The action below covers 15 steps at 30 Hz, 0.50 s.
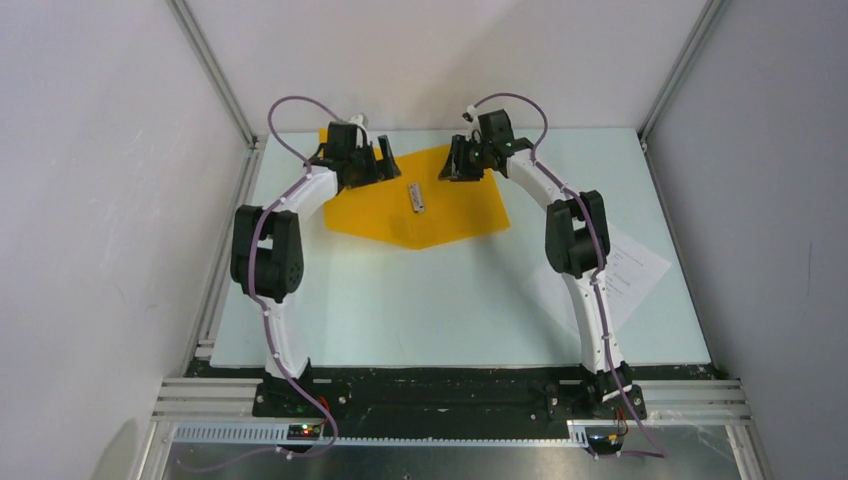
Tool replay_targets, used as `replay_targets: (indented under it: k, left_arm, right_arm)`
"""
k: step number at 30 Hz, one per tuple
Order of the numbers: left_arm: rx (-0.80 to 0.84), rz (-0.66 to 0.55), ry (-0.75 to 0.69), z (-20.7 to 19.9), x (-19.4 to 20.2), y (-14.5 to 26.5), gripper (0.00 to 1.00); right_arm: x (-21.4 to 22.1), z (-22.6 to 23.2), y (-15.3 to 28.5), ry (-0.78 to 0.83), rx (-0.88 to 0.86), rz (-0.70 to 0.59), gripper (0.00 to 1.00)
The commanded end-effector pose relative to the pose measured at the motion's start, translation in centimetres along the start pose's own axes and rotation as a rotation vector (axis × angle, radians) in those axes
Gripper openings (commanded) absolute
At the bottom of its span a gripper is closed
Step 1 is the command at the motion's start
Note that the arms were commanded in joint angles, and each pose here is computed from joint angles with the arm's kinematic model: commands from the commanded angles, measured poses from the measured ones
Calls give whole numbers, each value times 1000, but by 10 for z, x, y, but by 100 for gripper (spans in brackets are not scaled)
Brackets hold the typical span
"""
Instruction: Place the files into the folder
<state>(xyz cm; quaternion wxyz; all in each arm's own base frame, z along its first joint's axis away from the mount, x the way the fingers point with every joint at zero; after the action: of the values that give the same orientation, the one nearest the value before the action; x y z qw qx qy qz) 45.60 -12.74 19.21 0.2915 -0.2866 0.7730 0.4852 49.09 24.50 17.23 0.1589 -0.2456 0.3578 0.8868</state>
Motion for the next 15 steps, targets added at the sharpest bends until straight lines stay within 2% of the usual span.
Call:
replay_targets:
  k: [1,7,12,15]
  left_arm:
    - [-129,60,63,8,20,8,96]
    - [-220,78,96,25,29,12,95]
    - [-139,-19,-20,21,-10,42,96]
    - [-223,-92,19,45,-30,71,98]
  right_arm:
    - [-2,-10,8,-35,119,-38,46]
    - [15,-24,11,-54,186,8,55]
    - [11,-19,24,6,163,0,70]
    - [7,-19,30,49,161,-3,72]
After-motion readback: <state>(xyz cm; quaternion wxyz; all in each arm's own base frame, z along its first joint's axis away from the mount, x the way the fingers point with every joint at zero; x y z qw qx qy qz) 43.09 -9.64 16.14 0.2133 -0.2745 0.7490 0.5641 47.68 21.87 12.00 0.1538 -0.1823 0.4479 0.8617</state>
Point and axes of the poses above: each gripper's point midway between its finger pads, its own y axis back along the fingers, its own z axis along the line the jaws close on, x = y × z, the point moved 10 cm from there along y, back along the fingers, and after that the axes turned 4 degrees about -y, right-handed, at the moved point
